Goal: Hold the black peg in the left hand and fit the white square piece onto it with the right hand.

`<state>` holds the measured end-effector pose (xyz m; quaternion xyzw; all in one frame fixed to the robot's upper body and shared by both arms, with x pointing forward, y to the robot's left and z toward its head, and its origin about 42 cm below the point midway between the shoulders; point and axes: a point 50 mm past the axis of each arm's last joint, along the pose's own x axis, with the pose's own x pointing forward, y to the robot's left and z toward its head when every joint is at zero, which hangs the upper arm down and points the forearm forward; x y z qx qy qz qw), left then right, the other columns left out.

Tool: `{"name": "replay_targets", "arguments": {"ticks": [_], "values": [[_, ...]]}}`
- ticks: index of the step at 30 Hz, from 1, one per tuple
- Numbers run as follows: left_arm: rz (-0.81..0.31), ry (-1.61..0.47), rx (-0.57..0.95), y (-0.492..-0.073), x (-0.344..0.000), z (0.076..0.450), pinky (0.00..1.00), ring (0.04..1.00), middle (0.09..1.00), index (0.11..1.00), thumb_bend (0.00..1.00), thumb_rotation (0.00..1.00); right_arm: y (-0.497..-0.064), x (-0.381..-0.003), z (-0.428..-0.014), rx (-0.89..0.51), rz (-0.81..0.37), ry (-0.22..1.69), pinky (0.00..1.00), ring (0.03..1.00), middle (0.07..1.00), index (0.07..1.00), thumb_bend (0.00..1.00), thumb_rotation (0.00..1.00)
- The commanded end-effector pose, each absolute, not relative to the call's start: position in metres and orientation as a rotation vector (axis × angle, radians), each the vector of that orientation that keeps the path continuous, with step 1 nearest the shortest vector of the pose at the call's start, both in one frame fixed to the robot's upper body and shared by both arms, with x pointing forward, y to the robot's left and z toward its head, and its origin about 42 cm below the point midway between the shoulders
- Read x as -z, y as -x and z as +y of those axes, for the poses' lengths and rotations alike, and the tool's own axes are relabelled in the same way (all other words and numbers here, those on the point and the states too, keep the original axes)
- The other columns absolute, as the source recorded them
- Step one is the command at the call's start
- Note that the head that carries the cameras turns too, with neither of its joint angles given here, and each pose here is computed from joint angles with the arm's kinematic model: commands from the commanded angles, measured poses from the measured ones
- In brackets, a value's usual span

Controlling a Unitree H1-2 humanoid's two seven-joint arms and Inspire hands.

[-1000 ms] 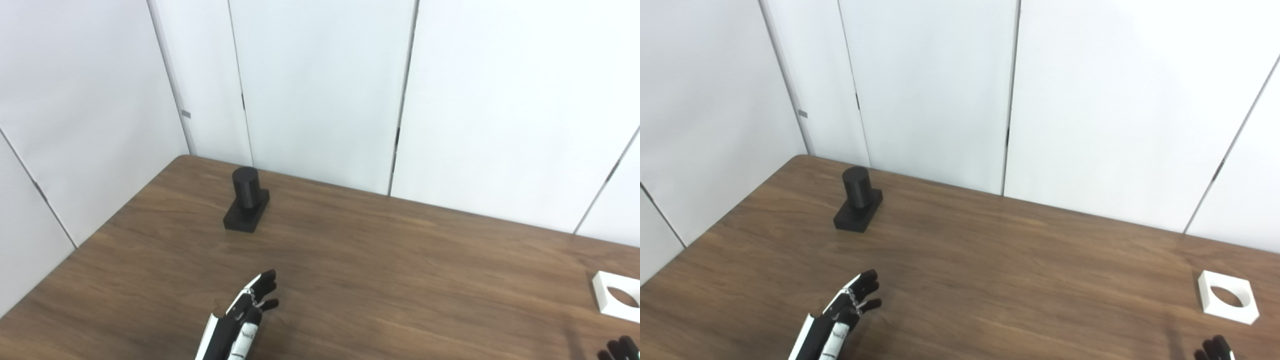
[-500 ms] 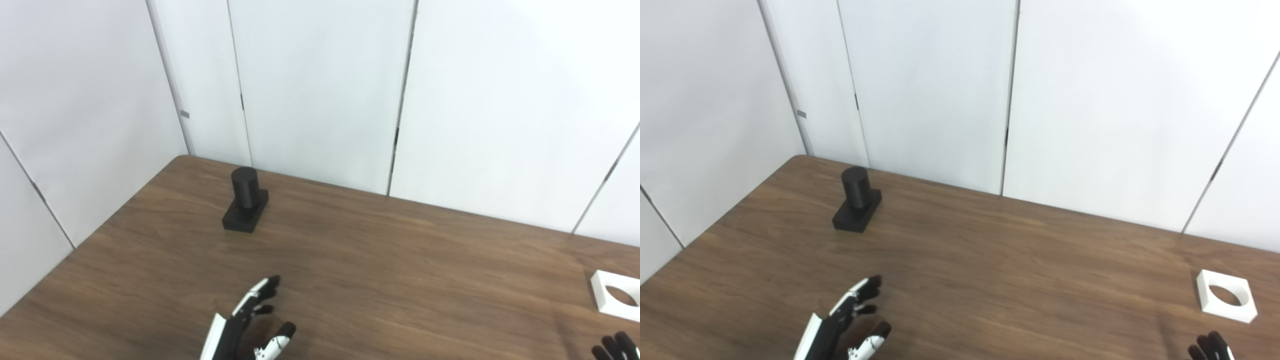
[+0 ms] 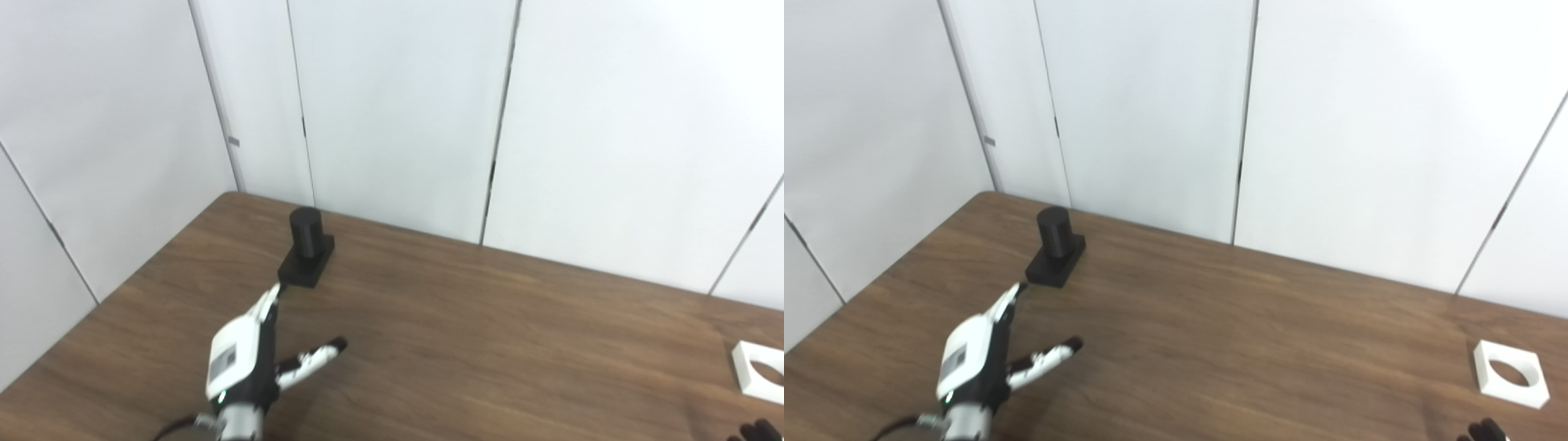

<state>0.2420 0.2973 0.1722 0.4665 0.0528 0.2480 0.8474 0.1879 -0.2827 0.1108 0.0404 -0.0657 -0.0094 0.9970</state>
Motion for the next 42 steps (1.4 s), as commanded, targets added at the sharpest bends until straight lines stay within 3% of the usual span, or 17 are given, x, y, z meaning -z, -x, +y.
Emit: {"name": "replay_targets", "arguments": {"ticks": [1,6,12,22,42], "values": [[0.109,-1.057,-0.586,-0.252,-0.179,0.308,0.81,0.941,0.955,0.951,0.99,0.67,-0.186,-0.103,-0.278,0.028,-0.129,-0.101,0.88,0.923,0.927,0.920,0.83,0.90],[0.121,-1.115,-0.643,-0.278,-0.178,0.326,0.88,0.957,0.959,0.924,0.98,0.71,-0.186,-0.105,-0.277,0.031,-0.130,-0.111,0.85,0.902,0.902,0.911,0.83,0.88],[0.140,-1.148,-0.672,-0.306,-0.173,0.343,0.90,0.956,0.947,0.908,0.94,0.68,-0.185,-0.105,-0.276,0.029,-0.128,-0.108,0.86,0.904,0.900,0.910,0.84,0.88],[0.220,-1.182,-0.694,-0.349,-0.168,0.363,0.96,0.959,0.946,0.920,0.91,0.72,-0.183,-0.105,-0.275,0.028,-0.124,-0.110,0.87,0.913,0.905,0.918,0.82,0.88],[0.270,-1.192,-0.683,-0.400,-0.167,0.362,0.89,0.925,0.922,0.902,0.95,0.71,-0.179,-0.108,-0.274,0.025,-0.127,-0.105,0.87,0.915,0.908,0.937,0.76,0.88]]}}
